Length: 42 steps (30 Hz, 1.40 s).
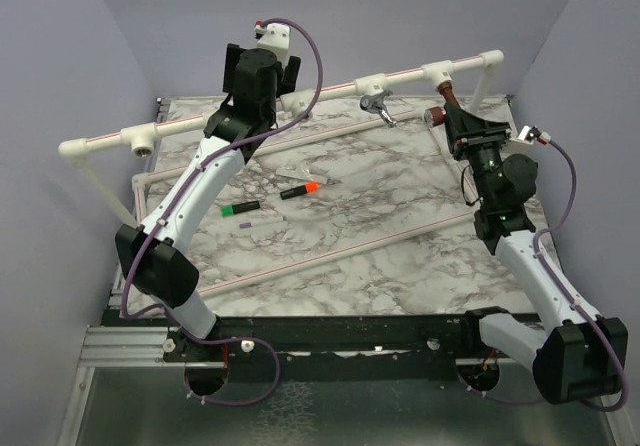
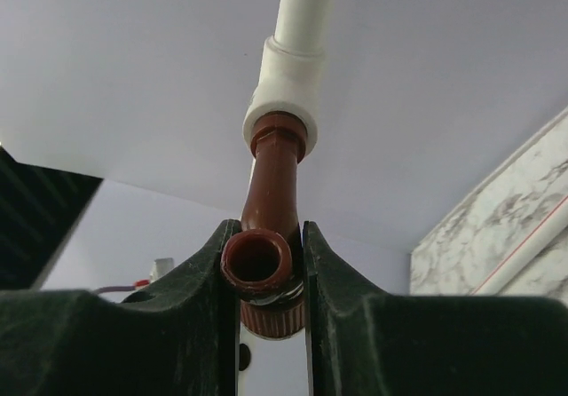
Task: Install the water faucets
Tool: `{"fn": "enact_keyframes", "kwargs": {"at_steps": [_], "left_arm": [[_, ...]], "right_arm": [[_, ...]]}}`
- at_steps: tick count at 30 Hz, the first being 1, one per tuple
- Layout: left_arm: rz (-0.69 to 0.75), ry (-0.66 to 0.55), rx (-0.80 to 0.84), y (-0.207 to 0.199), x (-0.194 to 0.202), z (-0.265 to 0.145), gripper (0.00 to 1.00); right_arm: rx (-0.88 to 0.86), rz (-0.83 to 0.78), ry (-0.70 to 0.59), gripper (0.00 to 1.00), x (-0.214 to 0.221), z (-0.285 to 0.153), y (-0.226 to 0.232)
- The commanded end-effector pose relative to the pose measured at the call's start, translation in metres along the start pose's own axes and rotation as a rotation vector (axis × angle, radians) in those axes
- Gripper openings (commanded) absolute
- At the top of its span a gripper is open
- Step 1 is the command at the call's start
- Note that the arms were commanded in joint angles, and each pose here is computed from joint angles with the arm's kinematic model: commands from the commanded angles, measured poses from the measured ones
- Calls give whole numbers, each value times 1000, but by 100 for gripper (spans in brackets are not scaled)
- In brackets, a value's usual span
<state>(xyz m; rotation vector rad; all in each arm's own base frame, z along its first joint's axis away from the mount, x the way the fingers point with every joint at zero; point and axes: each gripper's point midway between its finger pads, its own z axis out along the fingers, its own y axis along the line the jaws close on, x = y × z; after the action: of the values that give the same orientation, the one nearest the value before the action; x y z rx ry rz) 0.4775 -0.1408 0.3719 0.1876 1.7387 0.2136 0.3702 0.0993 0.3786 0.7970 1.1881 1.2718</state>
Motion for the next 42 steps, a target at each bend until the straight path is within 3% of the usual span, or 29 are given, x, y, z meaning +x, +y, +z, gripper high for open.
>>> {"fn": "enact_keyframes", "kwargs": {"at_steps": [1,5,10,16,26,32,42], "left_arm": [[50,212,252,-91,80,-2,93],[54,212,249,-90,80,-2,93],[57,216,248,-91,82,-1,93],[63,218,248,-93,84,-1,93],[63,214,246,-93,82,-2,93],[64,218,248,-94,84,-2,93],[71,219,251,-97,85,-2,93]], "right_arm": [[-185,385,189,0,26,-6,68],[-217,478,211,0,23,-7,86],[-194,427,191,2,19,-11,95],[-69,310,171,45,23,-17,68],[86,161,225,70,40,-42,19],[122,-13,232,76,37,-59,16],[129,-547,294,76,24,-74,18]]}}
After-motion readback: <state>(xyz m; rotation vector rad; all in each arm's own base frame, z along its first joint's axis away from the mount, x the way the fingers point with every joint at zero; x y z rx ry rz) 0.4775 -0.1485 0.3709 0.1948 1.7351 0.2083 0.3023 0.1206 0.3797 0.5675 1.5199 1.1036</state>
